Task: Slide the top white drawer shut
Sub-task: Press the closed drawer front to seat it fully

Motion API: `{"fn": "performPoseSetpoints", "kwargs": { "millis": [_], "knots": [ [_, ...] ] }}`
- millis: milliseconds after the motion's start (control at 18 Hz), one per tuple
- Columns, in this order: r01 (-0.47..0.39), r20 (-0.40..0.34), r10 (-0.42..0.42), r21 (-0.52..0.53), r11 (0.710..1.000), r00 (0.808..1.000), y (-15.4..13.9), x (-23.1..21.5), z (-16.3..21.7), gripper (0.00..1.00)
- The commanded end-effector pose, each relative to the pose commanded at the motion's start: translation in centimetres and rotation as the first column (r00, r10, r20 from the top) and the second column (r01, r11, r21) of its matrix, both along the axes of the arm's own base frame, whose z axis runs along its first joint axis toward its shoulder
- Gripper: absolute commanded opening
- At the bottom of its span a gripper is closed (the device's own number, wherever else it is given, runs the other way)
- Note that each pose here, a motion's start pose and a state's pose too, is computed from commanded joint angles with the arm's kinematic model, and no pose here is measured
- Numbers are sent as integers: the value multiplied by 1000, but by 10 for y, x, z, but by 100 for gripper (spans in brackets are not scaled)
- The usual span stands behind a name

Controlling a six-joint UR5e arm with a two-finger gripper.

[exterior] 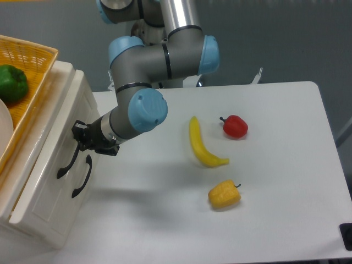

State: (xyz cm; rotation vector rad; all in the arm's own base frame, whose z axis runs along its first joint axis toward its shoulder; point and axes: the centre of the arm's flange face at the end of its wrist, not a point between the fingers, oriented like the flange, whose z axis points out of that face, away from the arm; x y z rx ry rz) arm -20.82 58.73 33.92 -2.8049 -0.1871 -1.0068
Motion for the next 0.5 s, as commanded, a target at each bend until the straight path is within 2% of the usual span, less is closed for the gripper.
{"fn": "performPoseSetpoints", "kwargs": {
  "millis": [500],
  "knots": [
    [7,3,-7,-2,1000,1000,1,5,-2,0]
  ]
}}
